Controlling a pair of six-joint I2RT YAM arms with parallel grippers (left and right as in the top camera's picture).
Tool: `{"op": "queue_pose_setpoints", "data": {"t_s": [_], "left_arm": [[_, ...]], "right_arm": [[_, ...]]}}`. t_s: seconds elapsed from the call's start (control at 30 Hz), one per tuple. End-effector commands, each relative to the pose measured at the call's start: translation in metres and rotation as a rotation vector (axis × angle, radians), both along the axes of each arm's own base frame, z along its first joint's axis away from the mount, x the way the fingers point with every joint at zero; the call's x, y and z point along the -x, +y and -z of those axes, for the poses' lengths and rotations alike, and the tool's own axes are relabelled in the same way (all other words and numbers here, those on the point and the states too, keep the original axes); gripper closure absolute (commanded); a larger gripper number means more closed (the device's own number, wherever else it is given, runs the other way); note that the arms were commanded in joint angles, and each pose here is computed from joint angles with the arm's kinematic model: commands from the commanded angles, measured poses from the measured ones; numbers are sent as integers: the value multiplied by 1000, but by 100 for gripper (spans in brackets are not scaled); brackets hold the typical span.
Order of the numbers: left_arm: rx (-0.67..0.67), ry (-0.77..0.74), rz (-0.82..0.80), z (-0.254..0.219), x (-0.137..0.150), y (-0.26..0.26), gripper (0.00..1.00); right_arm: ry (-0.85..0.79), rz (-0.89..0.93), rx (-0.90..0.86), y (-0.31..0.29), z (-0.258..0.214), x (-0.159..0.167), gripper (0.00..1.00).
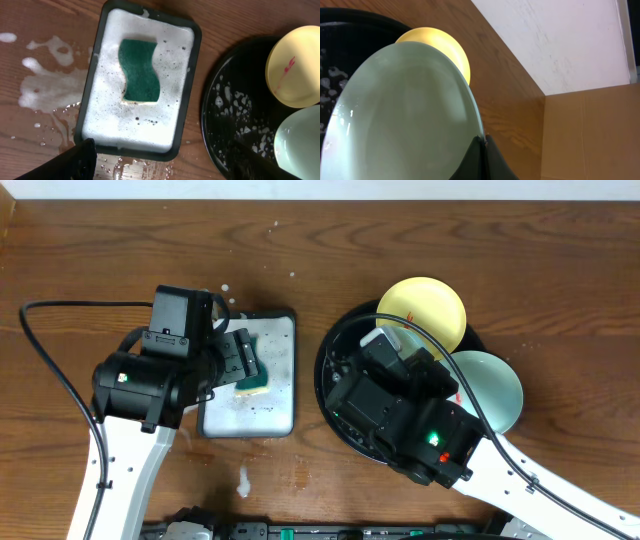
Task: Clean dirty plates on tray and stack at the side
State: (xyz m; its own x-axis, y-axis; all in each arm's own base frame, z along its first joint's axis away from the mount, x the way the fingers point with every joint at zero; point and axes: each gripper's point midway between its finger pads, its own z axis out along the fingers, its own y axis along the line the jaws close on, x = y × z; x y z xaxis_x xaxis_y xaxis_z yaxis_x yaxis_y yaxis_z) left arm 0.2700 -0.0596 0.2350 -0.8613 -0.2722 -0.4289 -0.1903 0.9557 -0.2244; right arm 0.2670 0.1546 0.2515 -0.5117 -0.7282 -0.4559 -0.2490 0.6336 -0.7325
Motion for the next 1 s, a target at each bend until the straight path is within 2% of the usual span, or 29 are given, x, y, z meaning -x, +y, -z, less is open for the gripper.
{"op": "queue_pose_setpoints", "data": {"t_s": [0.0, 0.2, 0.33, 0.5, 0.57, 0.63, 0.97], "left_arm": [[2, -5, -1, -2, 0, 1, 18], [2, -5, -1, -2, 0, 1, 18], [2, -5, -1, -2, 0, 1, 18], [2, -5, -1, -2, 0, 1, 18], [2, -5, -1, -2, 0, 1, 18], [2, -5, -1, -2, 0, 1, 18], [2, -5, -1, -2, 0, 1, 18]], "right_arm": [[-44, 8, 2, -3, -14, -1, 99], [-46, 11, -4, -3, -14, -1, 99], [-40, 72, -79, -9, -9, -5, 99], [94, 201, -257, -34, 17, -21, 99], [173, 193, -304, -36, 25, -22, 99], [224, 140, -280, -34, 29, -22, 99], [151, 50, -114, -24, 14, -17, 99]]}}
